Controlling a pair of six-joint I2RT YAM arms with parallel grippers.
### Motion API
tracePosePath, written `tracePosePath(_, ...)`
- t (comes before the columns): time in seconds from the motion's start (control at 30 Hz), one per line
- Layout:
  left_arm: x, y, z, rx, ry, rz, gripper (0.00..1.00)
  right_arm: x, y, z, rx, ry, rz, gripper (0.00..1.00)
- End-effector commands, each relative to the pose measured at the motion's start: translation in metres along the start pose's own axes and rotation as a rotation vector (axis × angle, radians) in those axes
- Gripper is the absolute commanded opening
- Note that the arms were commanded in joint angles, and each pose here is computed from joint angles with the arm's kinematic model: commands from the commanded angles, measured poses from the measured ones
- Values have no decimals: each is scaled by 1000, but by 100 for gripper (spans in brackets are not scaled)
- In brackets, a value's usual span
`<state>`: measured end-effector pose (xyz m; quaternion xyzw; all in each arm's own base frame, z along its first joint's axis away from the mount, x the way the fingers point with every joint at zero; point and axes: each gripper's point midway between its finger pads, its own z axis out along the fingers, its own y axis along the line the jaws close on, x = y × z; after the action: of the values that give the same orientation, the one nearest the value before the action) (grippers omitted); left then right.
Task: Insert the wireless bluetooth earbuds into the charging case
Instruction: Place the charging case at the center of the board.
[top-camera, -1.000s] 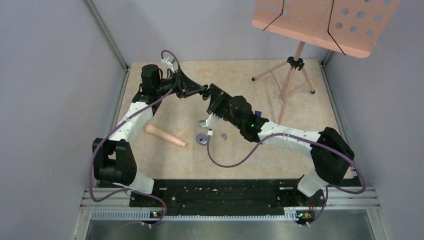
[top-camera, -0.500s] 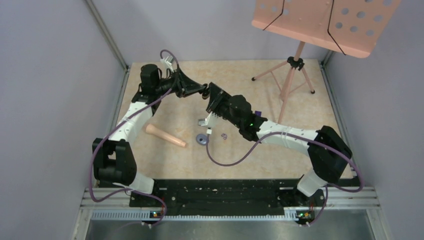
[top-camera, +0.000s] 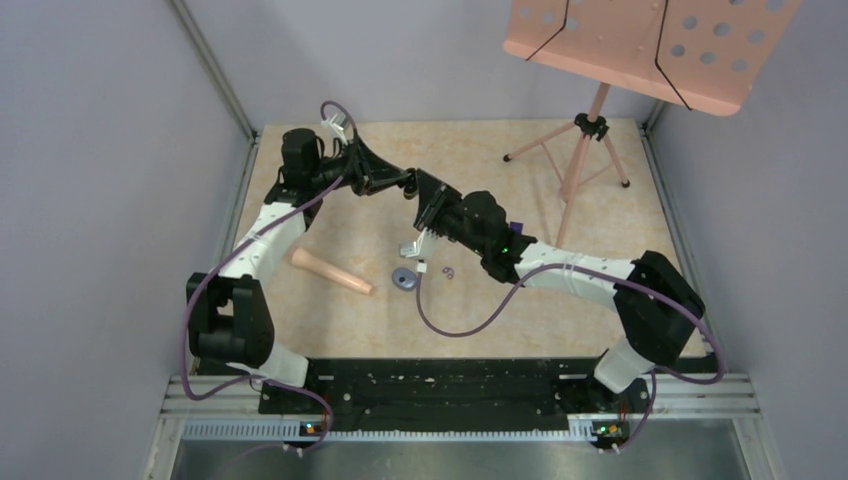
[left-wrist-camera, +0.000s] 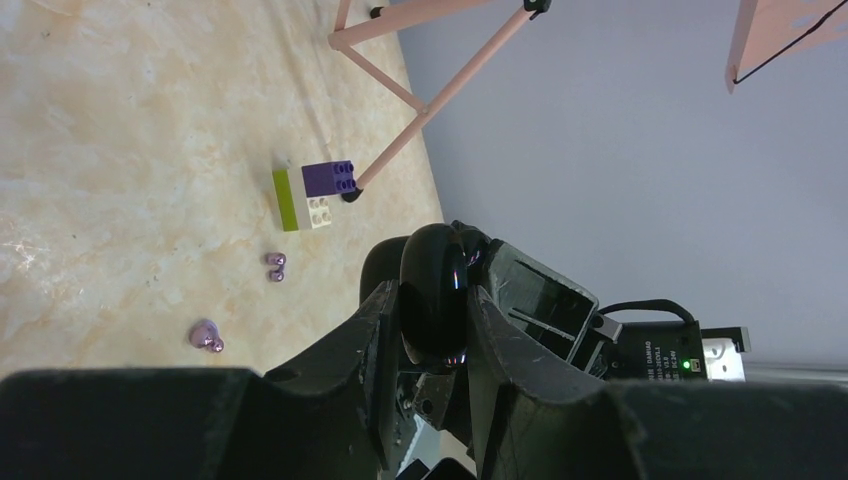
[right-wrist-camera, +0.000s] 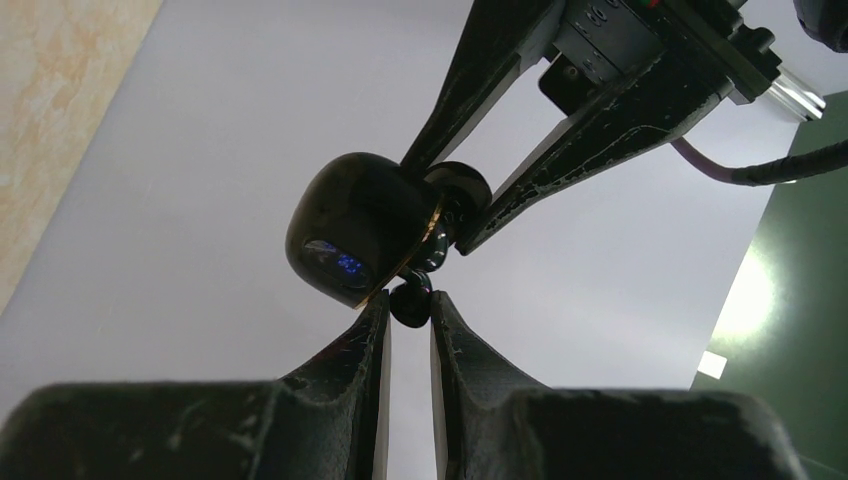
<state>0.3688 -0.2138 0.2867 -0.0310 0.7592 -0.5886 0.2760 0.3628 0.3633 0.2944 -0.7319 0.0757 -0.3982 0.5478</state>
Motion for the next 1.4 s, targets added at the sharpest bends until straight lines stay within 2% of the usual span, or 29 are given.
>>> tracePosePath(0.0, -7, -10, -2, 31, -17, 31, 0, -13, -11, -3, 48, -58, -193, 0)
tracePosePath(0.63, -5, 0, -1, 5, -11, -2, 0, 14, -22, 13, 54, -22, -203, 0)
tracePosePath(1.03, -8, 0, -3, 5, -19, -1, 0, 21, -8, 11, 3, -14, -212, 0)
tracePosePath(1.37, -7, 3, -2, -2, -10, -11, 0, 26, -10, 20, 26, 8, -227, 0)
